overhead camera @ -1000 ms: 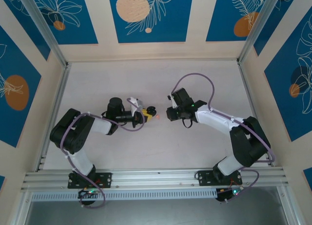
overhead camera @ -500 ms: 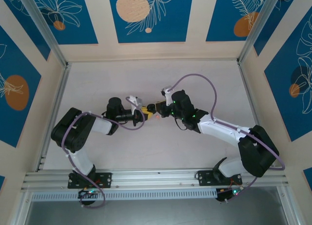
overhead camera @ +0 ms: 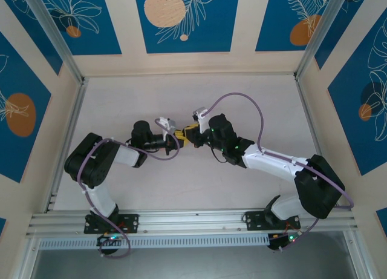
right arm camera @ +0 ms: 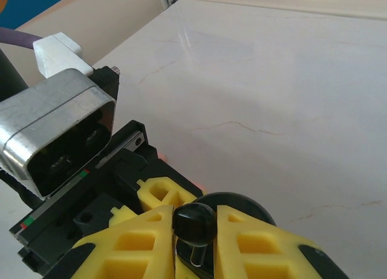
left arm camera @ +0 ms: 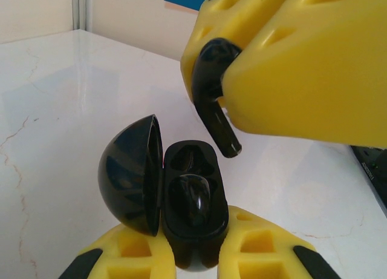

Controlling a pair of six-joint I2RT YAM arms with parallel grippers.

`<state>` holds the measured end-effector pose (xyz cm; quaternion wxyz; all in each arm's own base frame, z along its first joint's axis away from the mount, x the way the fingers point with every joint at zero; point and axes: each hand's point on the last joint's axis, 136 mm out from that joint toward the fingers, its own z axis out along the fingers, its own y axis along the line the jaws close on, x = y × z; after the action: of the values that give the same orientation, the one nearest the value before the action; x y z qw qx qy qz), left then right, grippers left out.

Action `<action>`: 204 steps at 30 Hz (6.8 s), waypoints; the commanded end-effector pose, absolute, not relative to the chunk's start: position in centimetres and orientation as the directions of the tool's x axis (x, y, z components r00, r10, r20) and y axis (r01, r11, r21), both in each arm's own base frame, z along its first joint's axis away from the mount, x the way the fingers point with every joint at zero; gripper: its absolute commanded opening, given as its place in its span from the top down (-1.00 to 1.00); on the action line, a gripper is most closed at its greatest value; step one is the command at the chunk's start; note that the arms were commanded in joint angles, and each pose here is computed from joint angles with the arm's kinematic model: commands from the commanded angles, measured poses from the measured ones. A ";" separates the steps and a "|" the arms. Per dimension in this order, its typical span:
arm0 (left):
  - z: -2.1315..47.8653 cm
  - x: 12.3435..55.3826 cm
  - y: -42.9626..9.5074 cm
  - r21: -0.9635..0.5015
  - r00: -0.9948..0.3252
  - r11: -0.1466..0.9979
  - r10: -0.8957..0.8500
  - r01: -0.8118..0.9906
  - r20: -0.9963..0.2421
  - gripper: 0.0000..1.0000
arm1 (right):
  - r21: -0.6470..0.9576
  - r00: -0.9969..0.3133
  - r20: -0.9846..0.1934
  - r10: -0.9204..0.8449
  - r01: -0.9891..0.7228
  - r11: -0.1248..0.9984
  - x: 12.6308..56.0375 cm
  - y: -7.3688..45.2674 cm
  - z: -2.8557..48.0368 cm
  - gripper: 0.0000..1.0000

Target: Insert wireless bluetooth earbuds into charging case

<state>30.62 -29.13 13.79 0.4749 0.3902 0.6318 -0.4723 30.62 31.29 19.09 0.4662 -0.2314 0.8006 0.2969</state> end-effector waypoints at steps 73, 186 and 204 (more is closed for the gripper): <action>14.3 29.9 -29.0 -0.178 -0.190 0.222 0.034 0.959 -0.981 0.86 | 0.466 -0.639 -0.767 -0.062 -0.621 0.630 27.6 28.5 23.1 -0.17; 14.5 29.3 -28.8 -0.147 -0.166 0.217 0.069 0.965 -0.984 0.86 | 0.654 -0.863 -0.499 -0.081 -0.437 0.618 29.5 28.7 19.7 0.52; 14.6 29.3 -28.8 -0.147 -0.165 0.214 0.065 0.966 -0.984 0.86 | 0.662 -0.875 -0.473 -0.106 -0.432 0.612 29.9 29.8 18.7 0.56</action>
<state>29.90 -28.79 13.59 0.4796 0.4146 0.6274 -0.4521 30.11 29.03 18.17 0.2031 -0.1378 0.8815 0.4033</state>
